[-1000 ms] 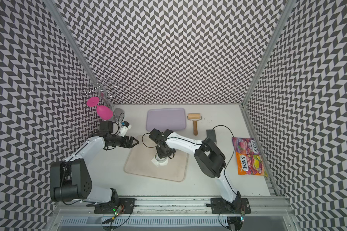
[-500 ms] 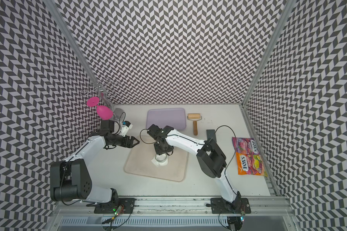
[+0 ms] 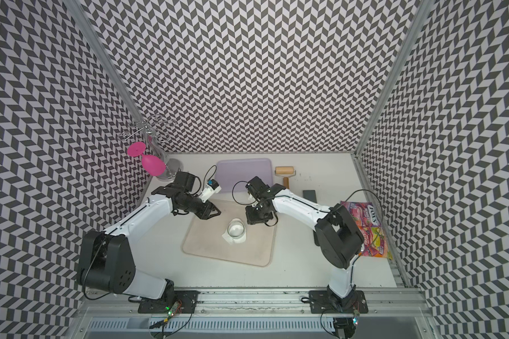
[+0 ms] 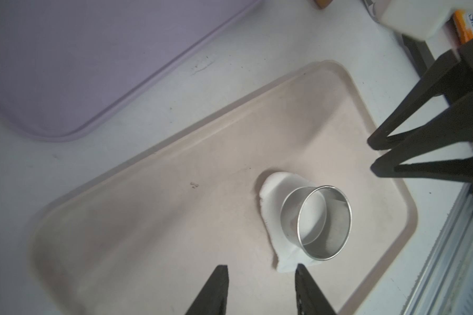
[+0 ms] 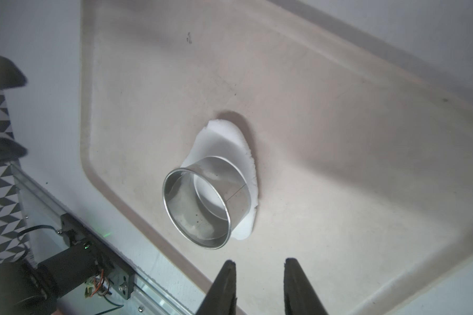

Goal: Roll out the dumpling wrappers from the dough
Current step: Press the dumpling wrapper on the work surface.

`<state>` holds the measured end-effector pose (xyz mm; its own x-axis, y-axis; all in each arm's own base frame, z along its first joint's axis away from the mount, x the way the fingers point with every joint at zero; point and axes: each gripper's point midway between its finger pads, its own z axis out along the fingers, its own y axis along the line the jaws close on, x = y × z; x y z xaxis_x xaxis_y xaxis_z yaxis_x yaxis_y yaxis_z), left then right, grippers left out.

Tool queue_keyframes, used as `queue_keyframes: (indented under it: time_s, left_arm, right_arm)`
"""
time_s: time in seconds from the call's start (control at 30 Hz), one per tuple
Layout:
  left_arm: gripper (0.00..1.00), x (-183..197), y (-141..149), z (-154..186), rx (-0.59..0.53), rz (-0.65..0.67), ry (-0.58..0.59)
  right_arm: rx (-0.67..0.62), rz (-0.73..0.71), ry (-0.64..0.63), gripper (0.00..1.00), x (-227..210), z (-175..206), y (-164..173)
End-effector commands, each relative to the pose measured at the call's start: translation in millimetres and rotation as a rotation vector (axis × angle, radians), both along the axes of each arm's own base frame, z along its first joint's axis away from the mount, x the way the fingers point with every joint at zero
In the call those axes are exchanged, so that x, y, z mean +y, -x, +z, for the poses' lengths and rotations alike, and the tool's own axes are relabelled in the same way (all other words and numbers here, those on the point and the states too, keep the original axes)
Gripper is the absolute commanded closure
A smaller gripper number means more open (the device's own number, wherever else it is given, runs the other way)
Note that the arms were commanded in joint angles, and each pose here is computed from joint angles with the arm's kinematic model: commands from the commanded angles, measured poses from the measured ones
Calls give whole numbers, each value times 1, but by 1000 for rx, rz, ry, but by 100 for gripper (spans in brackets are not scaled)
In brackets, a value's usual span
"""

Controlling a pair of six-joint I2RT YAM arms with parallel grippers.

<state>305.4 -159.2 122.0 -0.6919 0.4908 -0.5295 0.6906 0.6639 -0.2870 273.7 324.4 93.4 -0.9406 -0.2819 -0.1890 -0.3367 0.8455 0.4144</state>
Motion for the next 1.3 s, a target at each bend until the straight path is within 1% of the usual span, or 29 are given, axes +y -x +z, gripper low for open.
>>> queue_keyframes:
  time_s: [0.0, 0.13, 0.3, 0.37, 0.7, 1.0, 1.27]
  left_arm:
    - [64, -12, 9, -3, 32, -57, -6]
    - [64, -25, 20, -16, 75, -96, -17]
    - [65, -35, 27, -28, 111, -115, -28]
    - [70, -36, 27, -32, 121, -112, -34]
    - [70, -36, 35, -52, 158, -117, -64]
    - [72, -36, 36, -62, 177, -111, -85]
    - [73, -35, 35, -63, 178, -106, -88]
  right_arm:
    - [-58, 59, -125, 68, 21, 23, -2]
    - [-48, 59, -129, 68, 24, 16, -2]
    - [-33, 57, -133, 70, 26, 8, -3]
    - [-26, 57, -141, 70, 27, 6, -2]
    - [5, 57, -172, 71, 33, -2, 1]
    - [29, 56, -167, 72, 34, -14, 4]
    - [43, 56, -159, 72, 33, -22, 5]
